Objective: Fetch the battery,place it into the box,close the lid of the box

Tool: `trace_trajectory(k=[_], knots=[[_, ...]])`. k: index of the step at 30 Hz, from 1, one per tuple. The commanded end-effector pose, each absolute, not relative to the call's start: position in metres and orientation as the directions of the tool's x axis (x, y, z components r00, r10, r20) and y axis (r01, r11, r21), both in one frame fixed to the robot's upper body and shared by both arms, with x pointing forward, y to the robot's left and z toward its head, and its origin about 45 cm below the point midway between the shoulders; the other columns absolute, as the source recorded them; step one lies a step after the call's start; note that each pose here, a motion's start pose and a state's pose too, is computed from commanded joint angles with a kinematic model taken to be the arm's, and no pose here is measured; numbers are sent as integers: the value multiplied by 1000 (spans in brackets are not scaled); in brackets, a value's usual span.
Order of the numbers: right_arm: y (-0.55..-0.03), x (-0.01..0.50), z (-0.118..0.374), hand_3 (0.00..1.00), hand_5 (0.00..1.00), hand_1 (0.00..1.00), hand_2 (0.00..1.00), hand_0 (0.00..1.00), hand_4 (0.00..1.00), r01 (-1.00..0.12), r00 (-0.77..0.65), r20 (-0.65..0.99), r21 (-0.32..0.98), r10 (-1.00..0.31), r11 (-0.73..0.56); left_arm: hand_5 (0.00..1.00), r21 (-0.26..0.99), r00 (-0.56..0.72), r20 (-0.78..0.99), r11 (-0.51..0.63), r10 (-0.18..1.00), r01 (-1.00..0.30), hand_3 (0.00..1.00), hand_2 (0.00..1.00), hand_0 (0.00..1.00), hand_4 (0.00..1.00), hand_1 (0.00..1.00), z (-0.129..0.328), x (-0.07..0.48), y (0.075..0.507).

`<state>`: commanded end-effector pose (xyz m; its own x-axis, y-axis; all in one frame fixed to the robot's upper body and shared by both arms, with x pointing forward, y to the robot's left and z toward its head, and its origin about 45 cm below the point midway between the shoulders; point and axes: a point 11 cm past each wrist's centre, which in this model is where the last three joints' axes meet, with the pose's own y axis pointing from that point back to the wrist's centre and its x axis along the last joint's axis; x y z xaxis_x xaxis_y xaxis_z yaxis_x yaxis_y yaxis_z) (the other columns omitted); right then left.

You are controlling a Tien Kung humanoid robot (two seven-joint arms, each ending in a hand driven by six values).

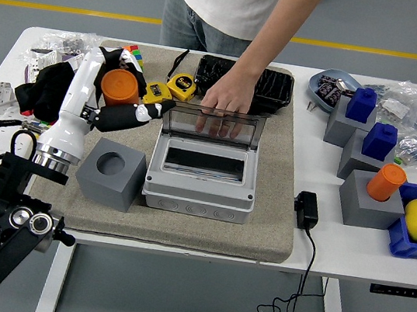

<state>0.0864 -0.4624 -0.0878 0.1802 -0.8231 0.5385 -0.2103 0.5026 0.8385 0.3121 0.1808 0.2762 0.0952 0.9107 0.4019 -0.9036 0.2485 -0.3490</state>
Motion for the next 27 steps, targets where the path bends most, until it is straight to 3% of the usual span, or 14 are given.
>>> trace_trajectory(k=[6, 13, 27], knots=[[-462, 90, -87, 792, 998, 818, 779, 958, 998, -216, 182, 540, 838, -822, 502, 185, -359, 185, 586, 458, 789, -813, 2, 6, 42, 998, 2, 275, 290, 126], [-464, 90, -86, 791, 998, 818, 778, 958, 998, -214, 187, 542, 836, -819, 504, 233, -313, 231, 721, 605, 653, -732, 2, 2, 42, 992, 2, 255, 282, 93], [-464, 94, -86, 791, 998, 818, 778, 957, 998, -219, 199, 543, 836, -816, 503, 270, -225, 228, 832, 683, 506, -695, 2, 2, 41, 961, 2, 216, 307, 74]])
